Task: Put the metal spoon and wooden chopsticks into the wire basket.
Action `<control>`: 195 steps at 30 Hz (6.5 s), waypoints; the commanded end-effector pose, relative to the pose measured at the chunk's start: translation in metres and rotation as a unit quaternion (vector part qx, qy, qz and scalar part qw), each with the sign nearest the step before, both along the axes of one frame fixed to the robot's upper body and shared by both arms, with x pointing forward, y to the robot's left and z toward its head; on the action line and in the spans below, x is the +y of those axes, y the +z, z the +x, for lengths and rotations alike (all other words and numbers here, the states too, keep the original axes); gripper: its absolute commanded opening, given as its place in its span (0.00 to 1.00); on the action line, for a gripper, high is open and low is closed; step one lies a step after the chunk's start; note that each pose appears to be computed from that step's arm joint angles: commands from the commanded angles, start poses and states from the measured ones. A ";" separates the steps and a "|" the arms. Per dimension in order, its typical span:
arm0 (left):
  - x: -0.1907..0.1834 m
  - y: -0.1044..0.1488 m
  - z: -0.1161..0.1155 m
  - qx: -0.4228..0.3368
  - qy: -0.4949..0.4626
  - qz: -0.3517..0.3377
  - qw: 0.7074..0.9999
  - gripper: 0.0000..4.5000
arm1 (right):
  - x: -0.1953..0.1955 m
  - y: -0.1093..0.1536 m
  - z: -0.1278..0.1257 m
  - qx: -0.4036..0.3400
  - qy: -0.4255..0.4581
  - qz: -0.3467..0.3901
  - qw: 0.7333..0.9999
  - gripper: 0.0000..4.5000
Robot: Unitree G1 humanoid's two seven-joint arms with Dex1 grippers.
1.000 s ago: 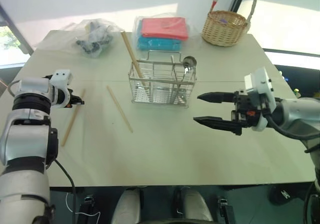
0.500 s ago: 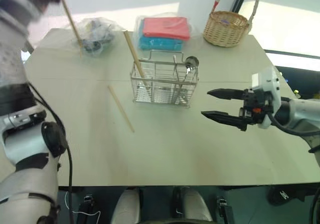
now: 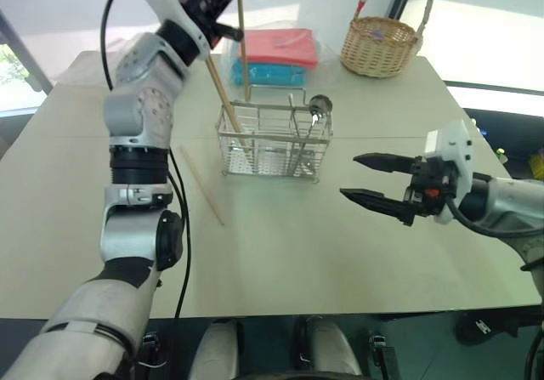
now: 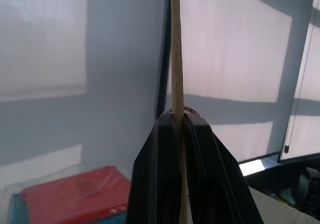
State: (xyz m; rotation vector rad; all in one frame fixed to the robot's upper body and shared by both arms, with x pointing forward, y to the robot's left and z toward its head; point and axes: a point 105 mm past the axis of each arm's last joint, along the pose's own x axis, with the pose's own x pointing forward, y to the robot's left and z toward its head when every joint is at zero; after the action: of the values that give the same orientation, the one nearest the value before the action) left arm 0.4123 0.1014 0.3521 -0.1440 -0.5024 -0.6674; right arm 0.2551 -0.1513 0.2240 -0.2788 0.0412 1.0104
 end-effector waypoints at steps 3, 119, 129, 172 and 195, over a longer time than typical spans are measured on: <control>-0.006 -0.021 0.003 0.001 0.012 0.031 0.999 0.02 | -0.003 0.011 -0.002 -0.031 -0.016 0.004 0.999 0.76; 0.107 -0.232 0.000 0.632 0.321 0.078 0.701 0.76 | 0.028 0.004 -0.007 -0.038 0.089 0.001 0.995 0.76; 0.105 -0.235 0.002 0.639 0.315 0.074 0.698 0.49 | 0.027 0.002 -0.010 -0.037 0.081 0.004 0.996 0.76; 0.171 0.075 -0.042 0.036 0.259 -0.124 0.957 0.01 | 0.023 0.021 0.005 -0.063 0.077 0.014 0.995 0.76; -0.003 0.004 -0.005 0.035 0.052 -0.001 0.998 0.01 | 0.021 0.018 -0.001 -0.060 0.030 0.029 0.997 0.76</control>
State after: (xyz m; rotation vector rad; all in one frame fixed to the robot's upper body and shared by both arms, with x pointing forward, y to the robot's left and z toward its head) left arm 0.4140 0.1035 0.3462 -0.1791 -0.3827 -0.5425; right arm 0.2581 -0.1293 0.2305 -0.2706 -0.0549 1.0608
